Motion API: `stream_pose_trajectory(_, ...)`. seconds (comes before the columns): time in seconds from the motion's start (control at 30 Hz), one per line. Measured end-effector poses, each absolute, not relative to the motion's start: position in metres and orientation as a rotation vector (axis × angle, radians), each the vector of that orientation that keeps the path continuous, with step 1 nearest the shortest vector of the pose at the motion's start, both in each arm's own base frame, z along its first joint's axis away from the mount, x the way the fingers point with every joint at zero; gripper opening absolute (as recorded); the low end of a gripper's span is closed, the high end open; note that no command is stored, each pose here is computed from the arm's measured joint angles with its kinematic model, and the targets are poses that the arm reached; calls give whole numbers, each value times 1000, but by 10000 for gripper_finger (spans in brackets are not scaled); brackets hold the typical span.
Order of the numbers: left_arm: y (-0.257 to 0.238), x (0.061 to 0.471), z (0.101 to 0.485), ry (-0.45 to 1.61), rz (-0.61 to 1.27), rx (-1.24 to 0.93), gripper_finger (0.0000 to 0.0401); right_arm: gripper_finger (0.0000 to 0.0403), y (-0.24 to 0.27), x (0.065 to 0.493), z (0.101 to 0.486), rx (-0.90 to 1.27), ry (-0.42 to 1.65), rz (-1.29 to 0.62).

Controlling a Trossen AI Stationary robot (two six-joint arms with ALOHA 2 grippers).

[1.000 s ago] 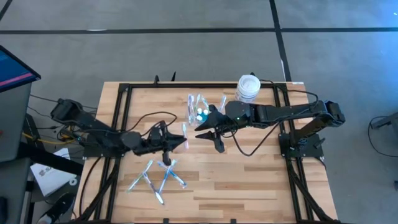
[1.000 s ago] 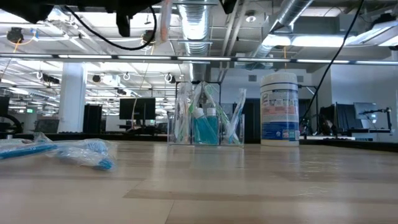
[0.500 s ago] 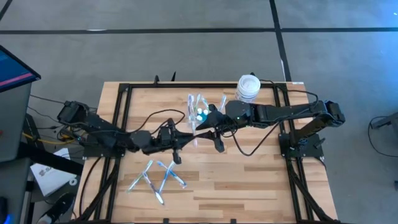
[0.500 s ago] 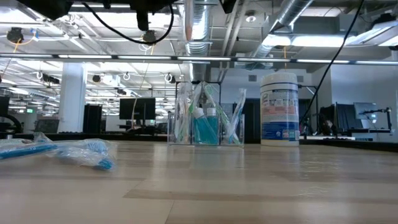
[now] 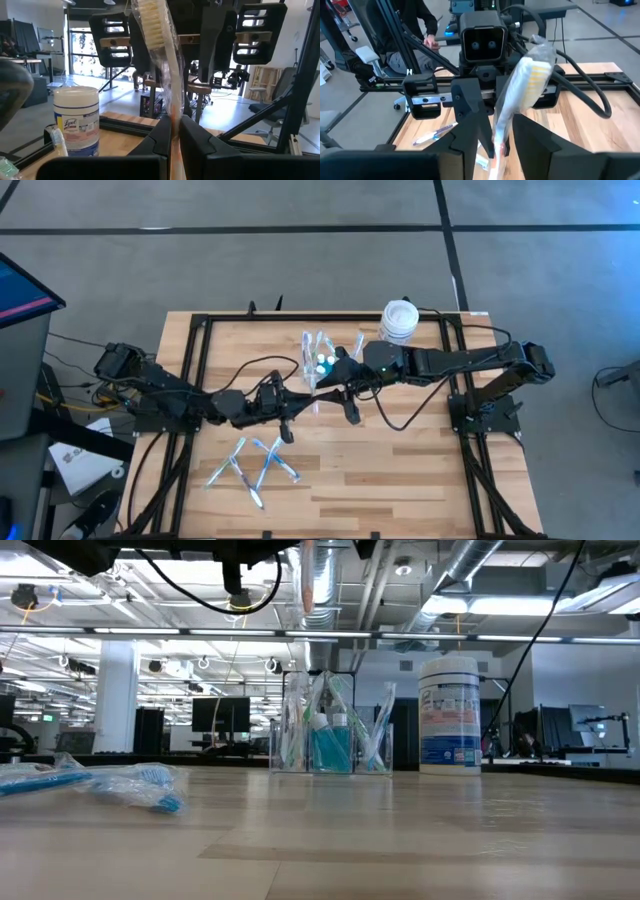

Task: Pick & Place toothbrushing station
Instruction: Put the orange toothbrush into the transparent organizer

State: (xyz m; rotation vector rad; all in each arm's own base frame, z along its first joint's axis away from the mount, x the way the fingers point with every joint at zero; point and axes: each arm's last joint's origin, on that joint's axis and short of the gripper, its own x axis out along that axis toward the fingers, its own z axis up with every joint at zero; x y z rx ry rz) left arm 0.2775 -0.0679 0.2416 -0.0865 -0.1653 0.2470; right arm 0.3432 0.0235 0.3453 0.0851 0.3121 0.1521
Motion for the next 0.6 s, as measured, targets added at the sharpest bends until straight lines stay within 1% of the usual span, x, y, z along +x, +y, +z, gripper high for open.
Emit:
stream_pose_trajectory(0.1, -68, 278, 242, -165, 247, -87, 15, 88, 23, 343, 346, 85, 308, 151)
stream_pose_trajectory(0.17, -68, 278, 242, -165, 247, -87, 20, 60, 23, 343, 346, 85, 308, 150)
stream_pose_trajectory(0.23, -68, 278, 242, -165, 246, -87, 26, 24, 23, 343, 346, 80, 309, 151)
stream_pose_trajectory(0.27, -68, 278, 242, -165, 246, -85, 29, 14, 23, 343, 346, 72, 309, 153)
stream_pose_trajectory(0.6, -68, 278, 242, -164, 247, -84, 55, 3, 23, 343, 345, 48, 314, 157)
